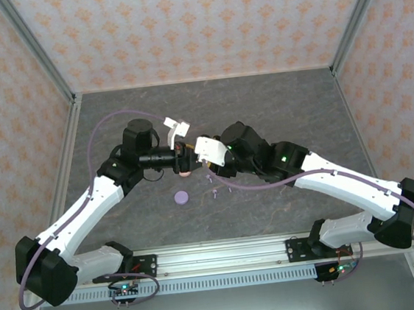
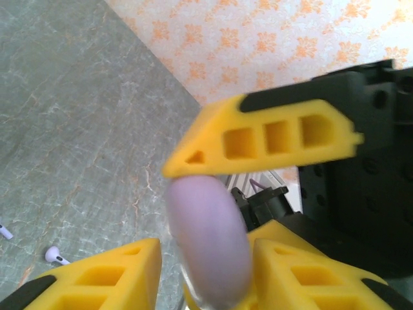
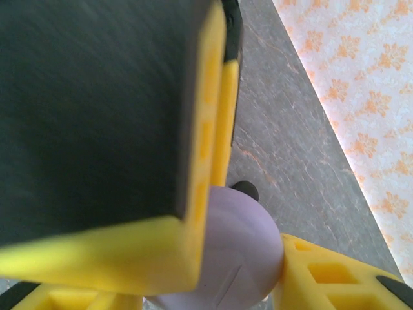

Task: Insert wireless bluetooth earbuds into charging case

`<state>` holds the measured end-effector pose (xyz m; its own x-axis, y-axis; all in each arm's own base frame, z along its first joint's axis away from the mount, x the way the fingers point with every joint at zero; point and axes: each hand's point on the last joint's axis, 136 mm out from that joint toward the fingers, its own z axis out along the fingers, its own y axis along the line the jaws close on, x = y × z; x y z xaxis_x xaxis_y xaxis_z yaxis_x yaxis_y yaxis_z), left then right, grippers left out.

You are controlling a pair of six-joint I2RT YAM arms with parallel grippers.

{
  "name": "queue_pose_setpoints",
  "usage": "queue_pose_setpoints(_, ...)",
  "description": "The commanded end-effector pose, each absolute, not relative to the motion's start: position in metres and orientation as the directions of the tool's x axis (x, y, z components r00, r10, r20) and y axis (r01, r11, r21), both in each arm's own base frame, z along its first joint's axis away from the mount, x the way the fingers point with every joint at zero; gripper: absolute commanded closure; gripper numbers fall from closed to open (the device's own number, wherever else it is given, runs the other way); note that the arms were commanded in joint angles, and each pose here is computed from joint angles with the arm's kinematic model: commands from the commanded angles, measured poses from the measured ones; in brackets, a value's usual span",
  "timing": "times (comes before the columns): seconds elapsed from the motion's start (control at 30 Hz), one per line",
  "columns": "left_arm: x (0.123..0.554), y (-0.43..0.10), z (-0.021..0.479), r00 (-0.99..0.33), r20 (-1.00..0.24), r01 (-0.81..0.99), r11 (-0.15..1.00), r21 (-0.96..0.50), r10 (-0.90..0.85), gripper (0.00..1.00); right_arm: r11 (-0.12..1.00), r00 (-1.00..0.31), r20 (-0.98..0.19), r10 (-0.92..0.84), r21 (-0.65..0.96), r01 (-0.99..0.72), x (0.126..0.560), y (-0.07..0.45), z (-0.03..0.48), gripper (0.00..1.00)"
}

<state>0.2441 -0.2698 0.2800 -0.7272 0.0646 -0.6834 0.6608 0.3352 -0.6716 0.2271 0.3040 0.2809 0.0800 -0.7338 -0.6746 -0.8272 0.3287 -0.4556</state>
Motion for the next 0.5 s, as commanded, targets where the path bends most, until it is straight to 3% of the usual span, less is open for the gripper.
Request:
queue_pose_setpoints(0.0, 0.251, -0.272, 0.287, -0.706, -0.707, 0.674, 0.352, -0.649, 0.047, 0.58, 0.339, 0.114, -0.714, -0.691, -0.458, -0.822, 0.224, 0.308, 0.296, 0.55)
queue_pose_setpoints(0.13, 0.25, -0.273, 0.288, -0.708, -0.705, 0.674, 0.346, -0.653, 0.047, 0.61, 0.346, 0.104, -0.717, -0.689, -0.453, -0.822, 0.224, 0.308, 0.296, 0.54)
queue_pose_setpoints(0.47, 0.238, -0.273, 0.287, -0.689, -0.72, 0.701, 0.331, -0.632, 0.086, 0.78, 0.393, 0.065, -0.732, -0.678, -0.436, -0.81, 0.229, 0.305, 0.299, 0.51)
